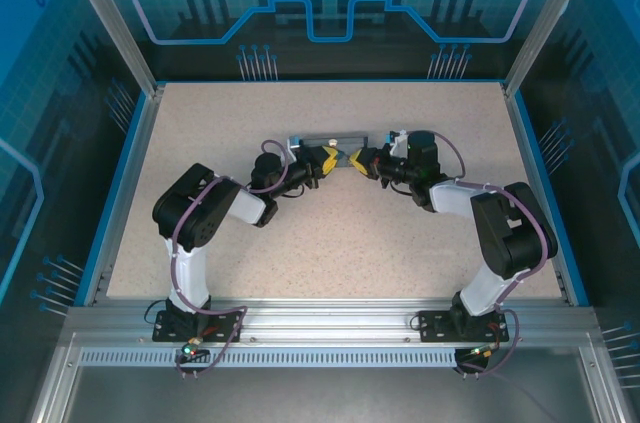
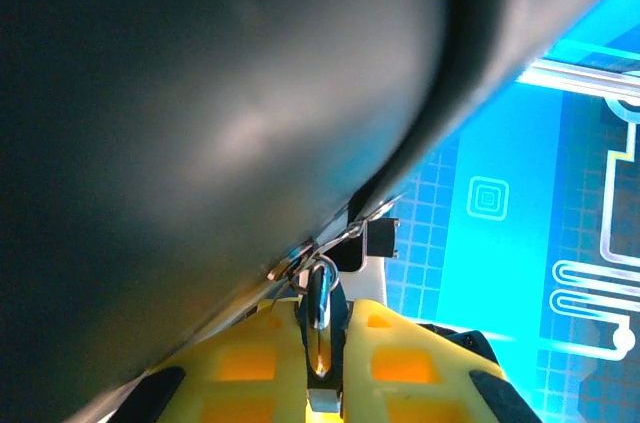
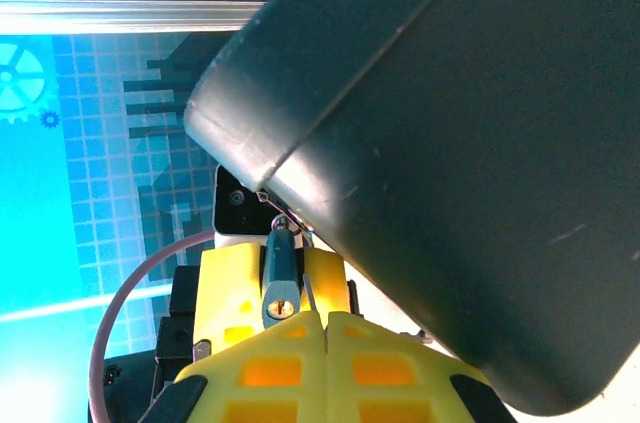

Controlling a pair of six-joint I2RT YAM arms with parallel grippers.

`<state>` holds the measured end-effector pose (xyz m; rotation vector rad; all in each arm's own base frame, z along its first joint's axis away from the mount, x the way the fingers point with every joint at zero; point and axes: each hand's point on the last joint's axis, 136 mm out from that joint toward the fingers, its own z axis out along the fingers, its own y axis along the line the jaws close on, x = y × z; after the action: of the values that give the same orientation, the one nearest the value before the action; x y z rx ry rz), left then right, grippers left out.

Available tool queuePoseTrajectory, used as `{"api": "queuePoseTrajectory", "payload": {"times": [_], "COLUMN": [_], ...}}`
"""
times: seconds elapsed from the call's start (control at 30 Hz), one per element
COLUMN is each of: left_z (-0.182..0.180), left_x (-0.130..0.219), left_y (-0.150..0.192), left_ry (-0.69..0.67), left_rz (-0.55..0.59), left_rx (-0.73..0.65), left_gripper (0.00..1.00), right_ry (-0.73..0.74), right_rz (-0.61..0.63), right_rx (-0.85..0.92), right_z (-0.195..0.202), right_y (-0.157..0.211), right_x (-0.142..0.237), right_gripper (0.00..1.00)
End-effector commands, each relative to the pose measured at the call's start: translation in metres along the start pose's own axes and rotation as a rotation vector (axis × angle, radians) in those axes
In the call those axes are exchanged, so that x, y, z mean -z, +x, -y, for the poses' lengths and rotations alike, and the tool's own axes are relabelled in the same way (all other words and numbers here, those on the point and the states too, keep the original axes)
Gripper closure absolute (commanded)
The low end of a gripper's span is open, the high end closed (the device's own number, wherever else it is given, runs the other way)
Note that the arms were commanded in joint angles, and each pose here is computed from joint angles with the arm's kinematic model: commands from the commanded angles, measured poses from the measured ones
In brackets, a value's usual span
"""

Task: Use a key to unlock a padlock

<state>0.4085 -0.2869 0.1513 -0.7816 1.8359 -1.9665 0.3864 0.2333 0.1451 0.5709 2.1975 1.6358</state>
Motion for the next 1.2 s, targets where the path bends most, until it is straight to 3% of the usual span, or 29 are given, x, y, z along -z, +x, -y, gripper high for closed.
{"api": "queuePoseTrajectory", "payload": {"times": [0.0,0.5,1.17], "left_z": [0.029,0.025,0.023], "left_x": [-0.002,0.000,0.000], "left_y": [0.007,0.003,0.005], "left_ry": [0.093,0.088,0.084], "left_rz": [-0.034,-0.005,-0.010], "left_rx": [-0.058,-0.058,-0.052], "left_gripper": [1.00,1.00,1.00], "right_ry": [-0.020,0.025,-0.009], "right_rz": [0.025,0.022,0.015], "right_rx": [-0.003,0.023,0.030], "right_z": [-0.010,-0.006,-0.018], "right_y": [-0.004,0.019,0.013], "right_x": [-0.005,0.017,0.000], "right_gripper": [1.00,1.00,1.00]}}
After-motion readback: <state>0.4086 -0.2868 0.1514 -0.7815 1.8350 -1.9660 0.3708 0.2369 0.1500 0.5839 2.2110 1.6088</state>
